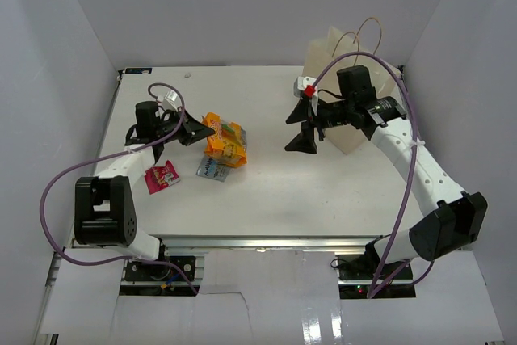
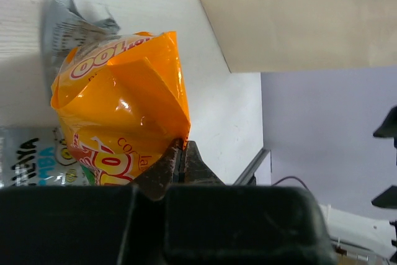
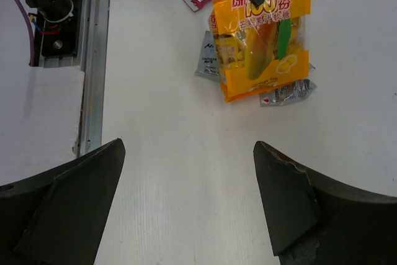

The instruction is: Place the snacks into the paper bag

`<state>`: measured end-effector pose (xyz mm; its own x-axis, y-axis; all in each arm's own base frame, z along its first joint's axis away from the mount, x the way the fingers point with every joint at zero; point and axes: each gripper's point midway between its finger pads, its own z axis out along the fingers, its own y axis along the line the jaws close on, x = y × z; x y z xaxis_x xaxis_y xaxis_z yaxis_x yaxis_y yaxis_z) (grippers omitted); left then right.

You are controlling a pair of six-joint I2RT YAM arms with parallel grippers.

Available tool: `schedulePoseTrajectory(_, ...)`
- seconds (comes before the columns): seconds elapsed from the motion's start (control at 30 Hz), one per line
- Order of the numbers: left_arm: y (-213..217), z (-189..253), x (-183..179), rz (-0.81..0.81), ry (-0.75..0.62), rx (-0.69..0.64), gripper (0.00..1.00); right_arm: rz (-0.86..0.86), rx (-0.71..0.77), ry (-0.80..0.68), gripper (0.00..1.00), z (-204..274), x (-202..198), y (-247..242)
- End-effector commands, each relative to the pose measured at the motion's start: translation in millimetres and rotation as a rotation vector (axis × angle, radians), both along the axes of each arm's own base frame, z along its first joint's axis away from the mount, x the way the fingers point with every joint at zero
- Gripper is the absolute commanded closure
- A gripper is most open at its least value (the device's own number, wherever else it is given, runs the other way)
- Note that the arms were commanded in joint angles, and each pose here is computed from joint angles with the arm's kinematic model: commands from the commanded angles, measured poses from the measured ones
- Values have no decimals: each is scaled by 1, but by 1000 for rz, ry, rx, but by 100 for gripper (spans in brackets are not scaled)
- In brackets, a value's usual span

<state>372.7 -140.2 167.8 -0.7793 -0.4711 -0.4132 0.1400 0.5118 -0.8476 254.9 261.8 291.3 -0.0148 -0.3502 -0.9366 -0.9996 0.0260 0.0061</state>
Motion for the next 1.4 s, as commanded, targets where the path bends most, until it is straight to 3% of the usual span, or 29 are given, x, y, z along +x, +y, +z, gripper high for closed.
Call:
schedulePoseTrajectory(0.0, -28, 75, -14, -150, -232, -45, 100, -23, 47, -86, 10, 29, 14, 5)
schedulePoseTrajectory(0.17, -41, 100, -17, -163, -274, -88, 100, -60, 107, -122, 10, 66, 21, 9)
schedulePoseTrajectory(0.3, -63, 136, -11, -160, -314, -137, 100, -119, 173, -292, 10, 129, 28, -1)
schedulePoseTrajectory(0.4, -79, 176, -2, -153, -389, -169, 100, -270, 248, -428, 10, 191, 44, -24)
schedulePoseTrajectory(0.53, -99, 227, 9, -134, -441, -251, 100, -492, 297, -464, 10, 228, 75, -74)
schedulePoseTrajectory(0.77, -144, 323, 23, -149, -538, -411, 100, -701, 316, -438, 10, 225, 88, -135)
schedulePoseTrajectory(0.97, -183, 368, 57, -111, -562, -541, 100, -806, 343, -425, 10, 228, 82, -164)
schedulePoseTrajectory(1.0, -184, 400, 49, -115, -609, -594, 100, -830, 346, -433, 10, 231, 80, -172)
schedulePoseTrajectory(1.17, -195, 421, 84, -23, -601, -728, 100, -917, 339, -413, 10, 219, 77, -194)
schedulePoseTrajectory(1.37, -208, 431, 89, 8, -551, -850, 100, -1053, 305, -412, 10, 197, 81, -220)
